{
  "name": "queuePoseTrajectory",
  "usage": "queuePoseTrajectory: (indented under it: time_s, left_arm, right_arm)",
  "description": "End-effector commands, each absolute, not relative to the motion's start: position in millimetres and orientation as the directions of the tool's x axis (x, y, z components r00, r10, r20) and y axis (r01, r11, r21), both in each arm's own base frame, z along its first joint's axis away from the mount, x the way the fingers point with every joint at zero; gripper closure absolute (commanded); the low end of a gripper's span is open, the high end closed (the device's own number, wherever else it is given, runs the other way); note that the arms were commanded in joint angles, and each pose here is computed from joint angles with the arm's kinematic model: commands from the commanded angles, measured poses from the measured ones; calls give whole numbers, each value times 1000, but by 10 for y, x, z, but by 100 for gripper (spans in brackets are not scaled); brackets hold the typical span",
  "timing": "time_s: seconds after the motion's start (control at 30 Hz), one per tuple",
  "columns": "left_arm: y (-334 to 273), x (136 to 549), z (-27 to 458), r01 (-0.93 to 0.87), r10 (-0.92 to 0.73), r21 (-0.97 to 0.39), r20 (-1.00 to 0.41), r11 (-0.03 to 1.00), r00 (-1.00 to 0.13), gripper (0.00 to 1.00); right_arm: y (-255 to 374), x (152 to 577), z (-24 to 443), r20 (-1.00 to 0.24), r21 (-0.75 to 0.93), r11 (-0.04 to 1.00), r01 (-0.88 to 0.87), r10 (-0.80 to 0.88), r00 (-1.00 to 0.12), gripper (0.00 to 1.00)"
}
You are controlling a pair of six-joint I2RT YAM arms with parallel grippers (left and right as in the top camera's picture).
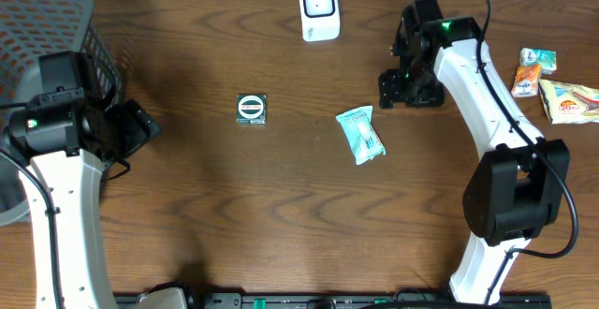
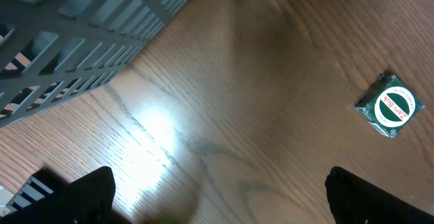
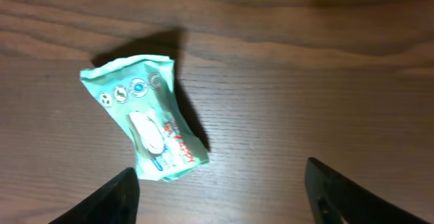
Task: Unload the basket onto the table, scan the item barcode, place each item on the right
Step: 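Regrip the green wipes pack with the right gripper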
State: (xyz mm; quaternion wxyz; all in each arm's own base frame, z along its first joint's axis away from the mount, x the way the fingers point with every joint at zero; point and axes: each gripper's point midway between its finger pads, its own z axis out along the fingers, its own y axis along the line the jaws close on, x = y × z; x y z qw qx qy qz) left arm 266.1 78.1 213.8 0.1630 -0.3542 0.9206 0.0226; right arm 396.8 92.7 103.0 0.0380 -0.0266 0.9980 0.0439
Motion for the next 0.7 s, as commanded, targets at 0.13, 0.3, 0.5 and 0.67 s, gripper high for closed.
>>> queuePoseTrajectory:
  time_s: [0.13,0.3,0.5,0.67]
  left_arm:
    - [813,2633,2142,-670,-650,-61,-321,740,-688,2]
    - [813,2633,2142,-670,-650,-61,-321,740,-688,2]
    - [813,2633,2142,-670,-650,-61,-321,740,-688,2]
    - [813,2633,2142,-670,-650,-61,-321,740,-688,2]
  right_arm:
    - [1141,3780,682,-29,168,981,-94,-90,-995,42]
    - [1352,3677,462,-25,238,964,-122,-120,-992,55]
    - [1508,3635,419,-37,243,956,-163,-159,-987,59]
    - [1624,3635,403,-55,241,951,-195,-187,-981,66]
